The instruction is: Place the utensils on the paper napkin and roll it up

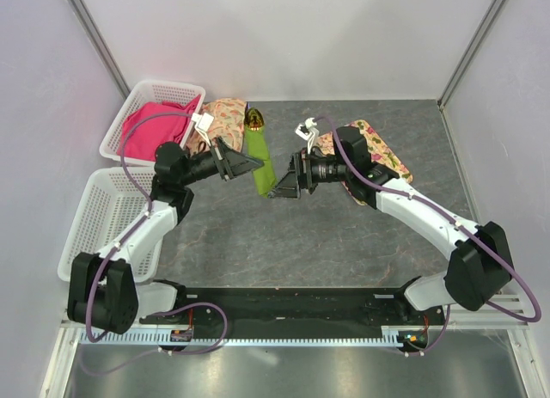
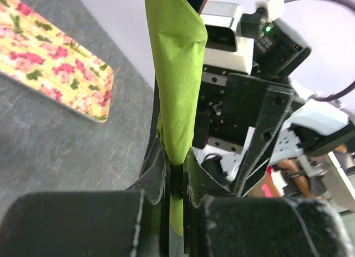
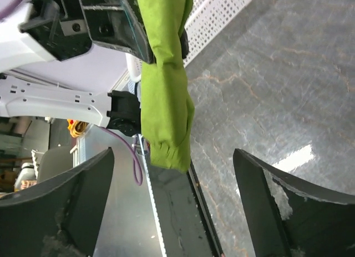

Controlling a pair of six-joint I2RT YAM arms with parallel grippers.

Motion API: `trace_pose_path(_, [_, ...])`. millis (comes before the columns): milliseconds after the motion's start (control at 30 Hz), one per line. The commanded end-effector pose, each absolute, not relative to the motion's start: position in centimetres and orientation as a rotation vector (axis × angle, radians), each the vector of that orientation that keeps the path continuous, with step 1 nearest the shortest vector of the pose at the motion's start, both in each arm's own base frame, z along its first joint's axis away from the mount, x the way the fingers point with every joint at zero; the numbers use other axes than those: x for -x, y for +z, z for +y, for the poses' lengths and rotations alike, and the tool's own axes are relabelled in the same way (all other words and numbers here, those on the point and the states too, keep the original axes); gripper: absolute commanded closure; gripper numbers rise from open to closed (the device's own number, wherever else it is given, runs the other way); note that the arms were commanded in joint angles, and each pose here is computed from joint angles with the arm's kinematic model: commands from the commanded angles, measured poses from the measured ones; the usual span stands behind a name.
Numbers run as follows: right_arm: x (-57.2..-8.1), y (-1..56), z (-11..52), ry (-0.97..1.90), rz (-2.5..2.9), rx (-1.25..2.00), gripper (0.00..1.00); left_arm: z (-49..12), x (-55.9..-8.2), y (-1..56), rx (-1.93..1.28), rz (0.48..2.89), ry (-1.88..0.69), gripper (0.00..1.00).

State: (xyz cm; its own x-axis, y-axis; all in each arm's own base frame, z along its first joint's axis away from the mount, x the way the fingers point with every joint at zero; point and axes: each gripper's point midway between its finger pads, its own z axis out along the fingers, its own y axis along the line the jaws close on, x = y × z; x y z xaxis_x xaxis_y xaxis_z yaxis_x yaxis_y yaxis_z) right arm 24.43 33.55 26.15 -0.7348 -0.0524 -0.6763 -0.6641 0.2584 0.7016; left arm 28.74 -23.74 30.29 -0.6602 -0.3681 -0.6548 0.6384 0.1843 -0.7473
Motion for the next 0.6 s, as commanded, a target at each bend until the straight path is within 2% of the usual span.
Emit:
trace_pose_path(0, [-25.0, 27.4, 33.2, 1.419, 1.953, 0.722, 0.02, -21.9, -27.3, 31.5, -0.474, 1.709, -1.459, 0.98])
trace_pose_path(67, [-25.3, 27.4, 32.6, 1.399, 1.972, 0.713, 0.02, -19.8, -27.5, 30.9, -0.544, 1.71, -1.337, 0.98])
trace_pose_path(200, [-25.5, 26.9, 31.9, 1.366, 1.99, 0.717, 0.02, -15.4, -26.5, 29.0, -0.499, 1.853, -1.288, 0.98])
trace_pose_path(333, [-25.9, 26.3, 31.5, 1.331, 2.003, 0.725, 0.02, -11.4, -26.3, 27.4, -0.616, 1.904, -1.056, 0.98])
trace_pose_path(567, [-26.1, 25.7, 31.3, 1.296, 2.02, 0.735, 0.02, -2.4, -25.7, 25.2, -0.541, 2.056, -0.883, 0.98])
